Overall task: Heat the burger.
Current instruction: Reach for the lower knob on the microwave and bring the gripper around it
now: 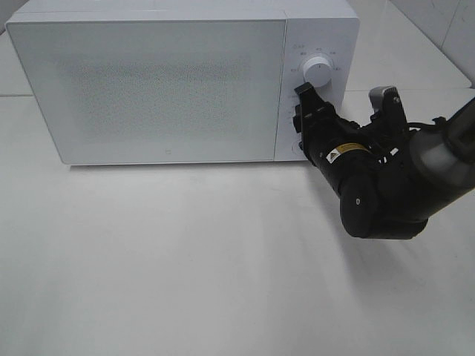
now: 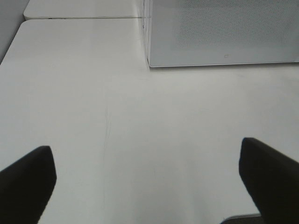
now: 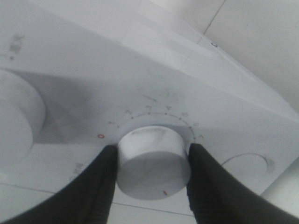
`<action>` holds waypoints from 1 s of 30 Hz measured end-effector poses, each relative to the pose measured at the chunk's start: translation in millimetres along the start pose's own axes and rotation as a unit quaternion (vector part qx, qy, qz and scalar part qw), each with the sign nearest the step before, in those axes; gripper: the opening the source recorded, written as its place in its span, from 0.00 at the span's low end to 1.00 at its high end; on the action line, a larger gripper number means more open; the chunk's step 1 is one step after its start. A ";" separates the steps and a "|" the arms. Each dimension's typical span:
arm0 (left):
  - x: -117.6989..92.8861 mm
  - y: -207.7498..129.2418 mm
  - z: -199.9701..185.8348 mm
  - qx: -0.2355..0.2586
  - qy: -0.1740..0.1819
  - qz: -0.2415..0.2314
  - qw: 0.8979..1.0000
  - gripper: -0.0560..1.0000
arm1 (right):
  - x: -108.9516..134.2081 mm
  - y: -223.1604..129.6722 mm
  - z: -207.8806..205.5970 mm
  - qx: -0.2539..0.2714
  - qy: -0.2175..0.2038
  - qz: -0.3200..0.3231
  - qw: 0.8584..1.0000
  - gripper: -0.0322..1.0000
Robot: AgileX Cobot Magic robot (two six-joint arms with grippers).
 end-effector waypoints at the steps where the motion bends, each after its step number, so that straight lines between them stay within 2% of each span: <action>1: 0.0 0.0 0.0 0.000 0.000 0.000 1.000 0.99 | 0.1 -0.1 0.0 0.000 0.000 0.051 0.999 0.46; 2: 0.0 0.0 0.0 0.000 0.000 0.000 1.000 0.99 | 0.2 -0.2 0.0 0.001 0.001 0.105 0.994 0.46; 3: 0.0 0.0 0.0 0.000 0.000 0.000 1.000 0.99 | 0.2 -0.2 0.0 0.001 0.001 0.105 0.994 0.46; 5: 0.0 0.0 0.0 0.000 0.000 0.000 1.000 0.99 | 0.6 0.1 0.0 0.000 0.002 0.175 0.985 0.46; 8: 0.0 0.0 0.0 0.000 0.000 0.000 1.000 0.99 | 0.4 0.2 -0.2 0.000 0.002 0.199 0.980 0.46; 9: 0.0 0.0 0.0 0.000 0.000 0.000 1.000 0.99 | 0.6 0.2 -0.5 -0.001 0.003 0.237 0.971 0.46; 12: 0.0 0.0 0.0 0.000 0.000 0.000 1.000 0.99 | 0.7 0.3 -0.5 -0.001 0.003 0.271 0.962 0.46; 30: 0.0 0.0 0.0 0.000 0.000 0.000 1.000 0.99 | 0.5 0.5 -0.7 -0.003 0.002 0.288 0.958 0.46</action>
Point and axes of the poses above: a point on each arm's last joint axis where the gripper is mounted, z pointing out along that axis toward the gripper, x along the wrist's bending axis when the last joint is at zero, y = z × x, the point moved 8 cm from there along z, pointing out along that axis toward the gripper, and after that the axes turned 12 degrees about -z, right-handed, at the moved point
